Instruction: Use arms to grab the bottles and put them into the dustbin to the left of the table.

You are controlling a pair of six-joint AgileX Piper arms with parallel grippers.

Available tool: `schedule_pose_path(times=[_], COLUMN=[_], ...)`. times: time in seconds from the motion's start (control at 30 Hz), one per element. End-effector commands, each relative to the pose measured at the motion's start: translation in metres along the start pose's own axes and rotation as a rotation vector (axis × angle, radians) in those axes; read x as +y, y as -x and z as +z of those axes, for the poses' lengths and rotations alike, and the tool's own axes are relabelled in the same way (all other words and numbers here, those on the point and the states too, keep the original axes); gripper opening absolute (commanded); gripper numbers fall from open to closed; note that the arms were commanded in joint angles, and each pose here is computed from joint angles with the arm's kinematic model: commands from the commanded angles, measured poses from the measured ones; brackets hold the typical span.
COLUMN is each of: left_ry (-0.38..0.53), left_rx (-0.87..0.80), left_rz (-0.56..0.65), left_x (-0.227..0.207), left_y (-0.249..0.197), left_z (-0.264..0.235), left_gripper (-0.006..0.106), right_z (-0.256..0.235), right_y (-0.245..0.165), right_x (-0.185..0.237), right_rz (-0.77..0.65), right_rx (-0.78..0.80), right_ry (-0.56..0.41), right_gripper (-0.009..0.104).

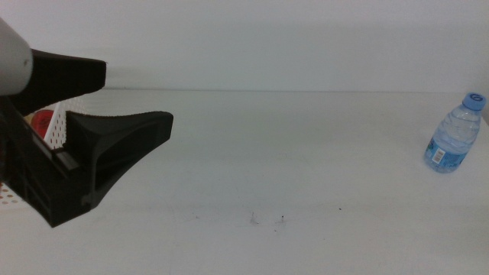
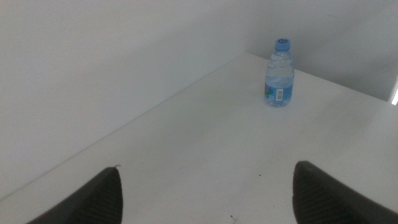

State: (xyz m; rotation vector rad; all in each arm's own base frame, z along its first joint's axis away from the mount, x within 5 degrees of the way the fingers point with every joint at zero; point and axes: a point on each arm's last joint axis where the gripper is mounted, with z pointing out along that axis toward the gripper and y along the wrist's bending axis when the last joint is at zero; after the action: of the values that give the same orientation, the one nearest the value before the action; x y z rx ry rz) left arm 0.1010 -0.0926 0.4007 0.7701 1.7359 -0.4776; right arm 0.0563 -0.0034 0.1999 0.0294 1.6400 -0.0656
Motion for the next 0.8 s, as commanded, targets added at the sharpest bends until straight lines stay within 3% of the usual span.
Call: schedule_pose_path(times=[0.0,0.53,0.77], left_ry=[-0.006,-0.006,-0.006], left_rx=[-0.024,-0.024,-0.024], left_rz=[-0.009,-0.009,-0.009], left_x=[-0.001,-0.001,-0.001], left_y=[0.004,0.004,0.004], left_z=[-0.003,-0.003,-0.003], left_gripper=[0.094,0.094,0.094], right_z=[0.000,0.035,0.050], right_y=[0.001,0.002,0.006], right_x=[0.000,0.001,0.002], right_rz=[-0.036,-0.057,-0.054], right_rx=[-0.019,0.069,0.026], right_ry=[-0.005,0.015,0.024], right_gripper=[0.093,0.093,0.093])
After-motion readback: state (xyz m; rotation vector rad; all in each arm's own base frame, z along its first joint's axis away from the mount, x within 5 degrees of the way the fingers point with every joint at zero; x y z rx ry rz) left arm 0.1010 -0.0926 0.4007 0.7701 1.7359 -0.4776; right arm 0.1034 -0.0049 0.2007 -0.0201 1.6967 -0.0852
